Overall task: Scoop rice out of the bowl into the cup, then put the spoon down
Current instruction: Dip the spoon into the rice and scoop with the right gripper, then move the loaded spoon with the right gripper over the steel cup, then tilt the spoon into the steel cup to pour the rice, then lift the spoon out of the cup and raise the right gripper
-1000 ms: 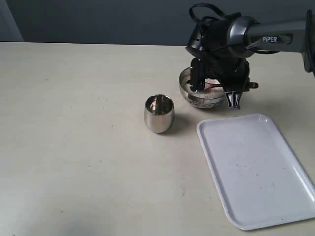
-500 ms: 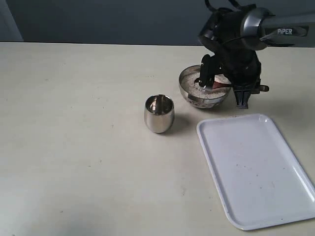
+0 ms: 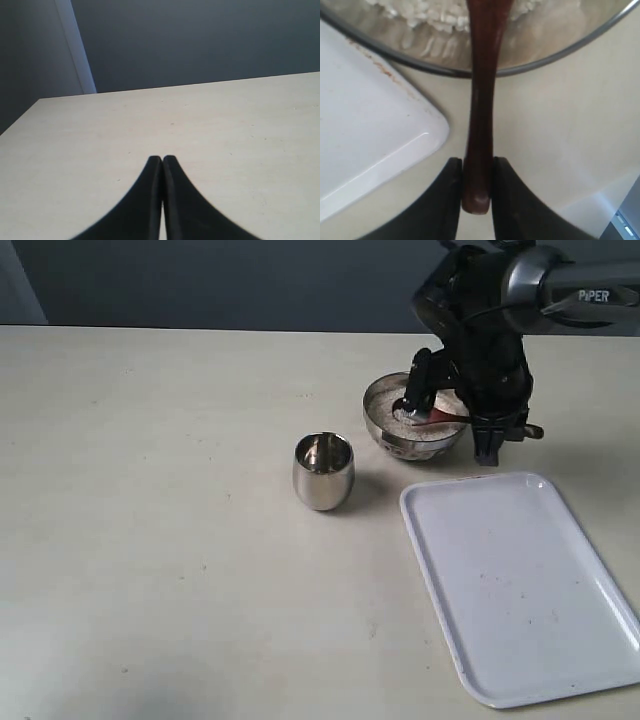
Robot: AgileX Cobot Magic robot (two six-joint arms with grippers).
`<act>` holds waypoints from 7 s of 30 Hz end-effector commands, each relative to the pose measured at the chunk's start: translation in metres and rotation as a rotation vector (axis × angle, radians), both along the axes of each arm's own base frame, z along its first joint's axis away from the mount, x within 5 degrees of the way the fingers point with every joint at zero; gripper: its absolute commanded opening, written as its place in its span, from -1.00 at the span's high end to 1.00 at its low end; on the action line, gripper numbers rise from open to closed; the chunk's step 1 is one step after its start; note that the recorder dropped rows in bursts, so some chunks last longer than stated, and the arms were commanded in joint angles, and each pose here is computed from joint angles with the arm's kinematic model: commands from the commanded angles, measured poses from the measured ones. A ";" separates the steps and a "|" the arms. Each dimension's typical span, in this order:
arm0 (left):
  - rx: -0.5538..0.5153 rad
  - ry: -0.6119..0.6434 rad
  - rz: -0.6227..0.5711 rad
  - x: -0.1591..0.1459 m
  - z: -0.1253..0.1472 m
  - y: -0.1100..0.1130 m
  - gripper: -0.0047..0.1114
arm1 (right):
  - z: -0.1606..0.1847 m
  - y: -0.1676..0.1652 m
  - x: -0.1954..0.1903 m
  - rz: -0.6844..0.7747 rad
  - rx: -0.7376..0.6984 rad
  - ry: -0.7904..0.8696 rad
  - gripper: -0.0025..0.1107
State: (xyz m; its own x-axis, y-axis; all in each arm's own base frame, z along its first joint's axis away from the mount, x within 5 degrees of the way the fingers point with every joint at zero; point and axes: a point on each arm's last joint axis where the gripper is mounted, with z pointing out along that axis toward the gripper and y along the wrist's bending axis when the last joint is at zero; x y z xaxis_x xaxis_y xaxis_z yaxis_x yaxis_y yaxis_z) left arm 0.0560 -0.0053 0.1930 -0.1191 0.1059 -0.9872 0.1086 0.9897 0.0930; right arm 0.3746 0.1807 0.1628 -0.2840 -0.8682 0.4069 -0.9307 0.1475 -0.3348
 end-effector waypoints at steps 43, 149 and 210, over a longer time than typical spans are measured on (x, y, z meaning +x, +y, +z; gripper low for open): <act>-0.002 -0.015 0.001 0.000 0.002 0.000 0.91 | 0.050 0.073 -0.062 0.053 0.256 -0.008 0.96; -0.002 -0.014 0.001 0.000 0.002 0.000 0.91 | 0.026 0.081 -0.097 0.096 -0.001 -0.306 0.96; -0.001 -0.011 0.001 0.000 0.002 0.000 0.91 | 0.002 0.097 -0.145 0.214 -0.004 -0.732 0.97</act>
State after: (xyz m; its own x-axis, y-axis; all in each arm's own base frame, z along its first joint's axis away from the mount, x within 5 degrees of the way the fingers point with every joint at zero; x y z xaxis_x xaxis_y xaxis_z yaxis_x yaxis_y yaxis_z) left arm 0.0560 -0.0053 0.1930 -0.1191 0.1059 -0.9872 0.1086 0.9897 0.0930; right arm 0.2311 0.2794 0.1644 -0.2854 -0.9356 0.2078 -0.4809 -0.0477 -0.8755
